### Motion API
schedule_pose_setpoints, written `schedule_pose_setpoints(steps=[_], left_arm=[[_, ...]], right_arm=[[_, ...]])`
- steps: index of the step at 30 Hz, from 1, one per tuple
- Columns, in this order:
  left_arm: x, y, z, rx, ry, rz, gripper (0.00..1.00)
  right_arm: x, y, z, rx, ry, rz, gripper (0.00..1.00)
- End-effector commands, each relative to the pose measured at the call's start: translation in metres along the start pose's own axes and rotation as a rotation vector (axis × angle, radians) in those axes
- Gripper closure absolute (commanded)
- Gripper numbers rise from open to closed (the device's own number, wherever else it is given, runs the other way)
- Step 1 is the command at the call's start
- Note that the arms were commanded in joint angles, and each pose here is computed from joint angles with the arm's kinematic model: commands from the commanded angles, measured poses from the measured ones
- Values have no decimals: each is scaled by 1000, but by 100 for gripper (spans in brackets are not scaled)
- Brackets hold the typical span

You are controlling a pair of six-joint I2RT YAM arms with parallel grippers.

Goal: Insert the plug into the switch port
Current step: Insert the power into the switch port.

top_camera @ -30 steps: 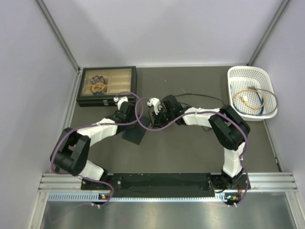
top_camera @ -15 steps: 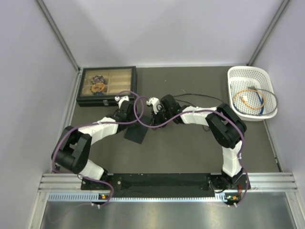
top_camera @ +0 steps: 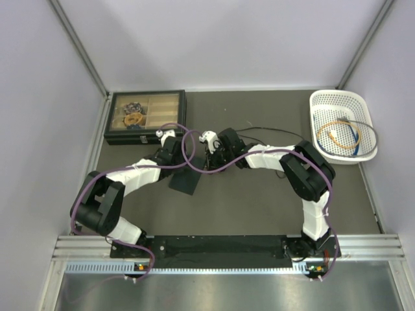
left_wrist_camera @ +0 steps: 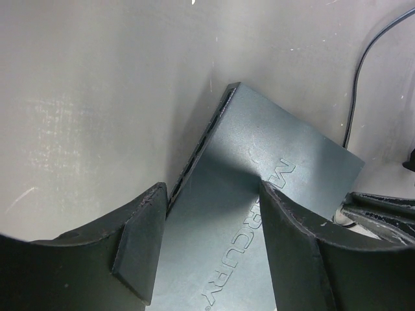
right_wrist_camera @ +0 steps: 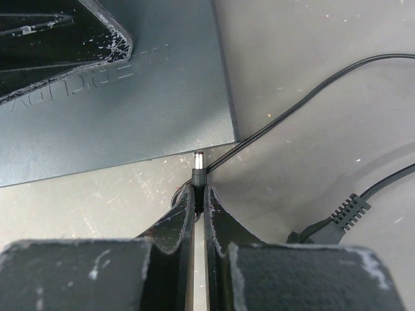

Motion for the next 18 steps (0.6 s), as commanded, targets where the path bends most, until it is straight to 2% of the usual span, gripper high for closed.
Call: schedule_pose_setpoints(steps=[1,18], left_arm=[[-3,-3,-5,45,-33,-20,37],[-4,-4,-5,54,-34,-31,37]], right_arm=[[4,3,16,-78,77,-4,100],[17,14,22,-121,141,104,100]])
Point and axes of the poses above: each gripper's point midway between its finger pads, its own y axis back along the fingers, its own x axis along the line the jaws close on, z = x × y, the point moved 9 cm from there along y, back along the fingers, and after that the axes turned 13 degrees about -y, right-handed, at the moved point
